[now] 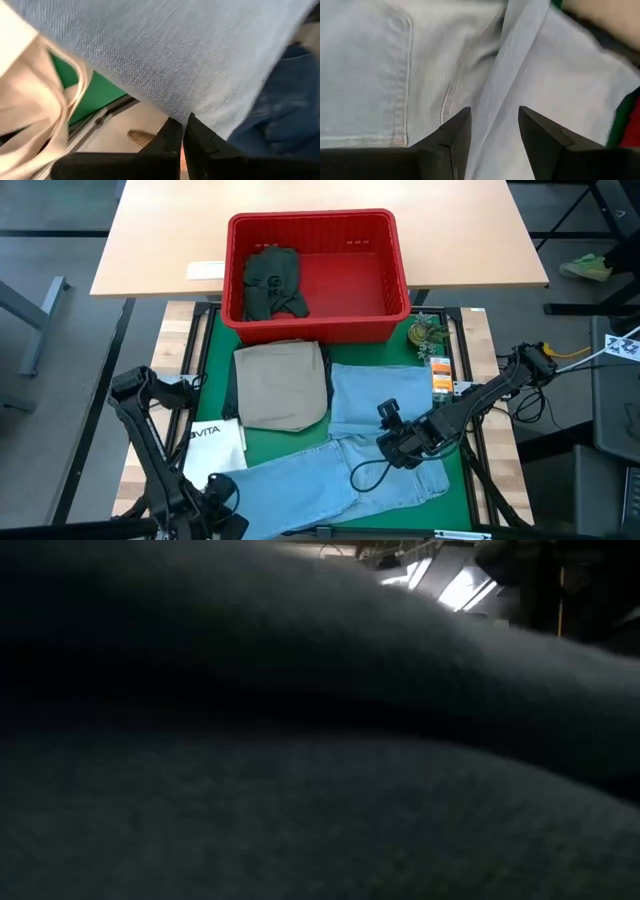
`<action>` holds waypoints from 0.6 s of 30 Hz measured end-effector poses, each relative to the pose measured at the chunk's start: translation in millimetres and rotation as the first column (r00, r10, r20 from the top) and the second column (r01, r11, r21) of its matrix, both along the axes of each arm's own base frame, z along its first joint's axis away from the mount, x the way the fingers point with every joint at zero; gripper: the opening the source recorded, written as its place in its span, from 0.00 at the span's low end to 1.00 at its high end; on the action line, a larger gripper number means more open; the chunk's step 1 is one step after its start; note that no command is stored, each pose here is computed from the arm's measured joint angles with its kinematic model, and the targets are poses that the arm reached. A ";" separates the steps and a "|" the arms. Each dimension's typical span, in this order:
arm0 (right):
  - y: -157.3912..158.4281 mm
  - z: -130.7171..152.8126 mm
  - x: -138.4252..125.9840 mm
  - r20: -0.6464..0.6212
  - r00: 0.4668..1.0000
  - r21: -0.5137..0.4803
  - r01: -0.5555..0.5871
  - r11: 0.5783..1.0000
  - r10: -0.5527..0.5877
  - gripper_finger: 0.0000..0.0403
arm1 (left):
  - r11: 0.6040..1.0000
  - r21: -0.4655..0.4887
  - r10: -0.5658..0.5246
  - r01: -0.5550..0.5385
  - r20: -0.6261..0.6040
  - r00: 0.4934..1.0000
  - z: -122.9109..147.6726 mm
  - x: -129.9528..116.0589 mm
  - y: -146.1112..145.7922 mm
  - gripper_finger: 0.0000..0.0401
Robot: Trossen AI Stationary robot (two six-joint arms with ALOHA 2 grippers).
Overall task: Fold Laundry from Bin
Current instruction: Fold the light blue pants
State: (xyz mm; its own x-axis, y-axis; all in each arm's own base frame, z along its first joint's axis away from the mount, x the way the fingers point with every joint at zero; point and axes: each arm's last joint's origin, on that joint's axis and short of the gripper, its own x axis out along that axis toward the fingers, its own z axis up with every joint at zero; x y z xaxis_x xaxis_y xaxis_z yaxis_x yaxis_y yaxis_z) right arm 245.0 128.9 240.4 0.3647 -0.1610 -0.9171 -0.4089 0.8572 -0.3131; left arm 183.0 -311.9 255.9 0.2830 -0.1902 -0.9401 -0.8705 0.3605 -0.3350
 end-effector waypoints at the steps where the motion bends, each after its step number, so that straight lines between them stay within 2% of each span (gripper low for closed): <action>1: 0.7 4.9 1.5 0.009 1.000 -0.004 -0.017 1.000 0.017 0.41 | 1.000 0.007 0.001 -0.001 0.037 0.999 5.0 -0.3 2.4 0.00; 8: 6.6 41.1 11.7 0.092 0.990 0.001 -0.111 0.994 0.110 0.41 | 0.992 0.125 -0.034 -0.003 0.293 0.955 31.3 16.7 26.4 0.00; 15: 8.3 68.5 14.7 0.140 0.981 0.010 -0.136 0.991 0.133 0.41 | 0.971 0.235 -0.152 0.042 0.474 0.867 44.8 64.8 49.3 0.00; 18: 8.2 77.9 14.1 0.143 0.980 0.017 -0.144 0.989 0.140 0.41 | 0.959 0.277 -0.206 0.057 0.546 0.812 51.9 89.4 61.9 0.00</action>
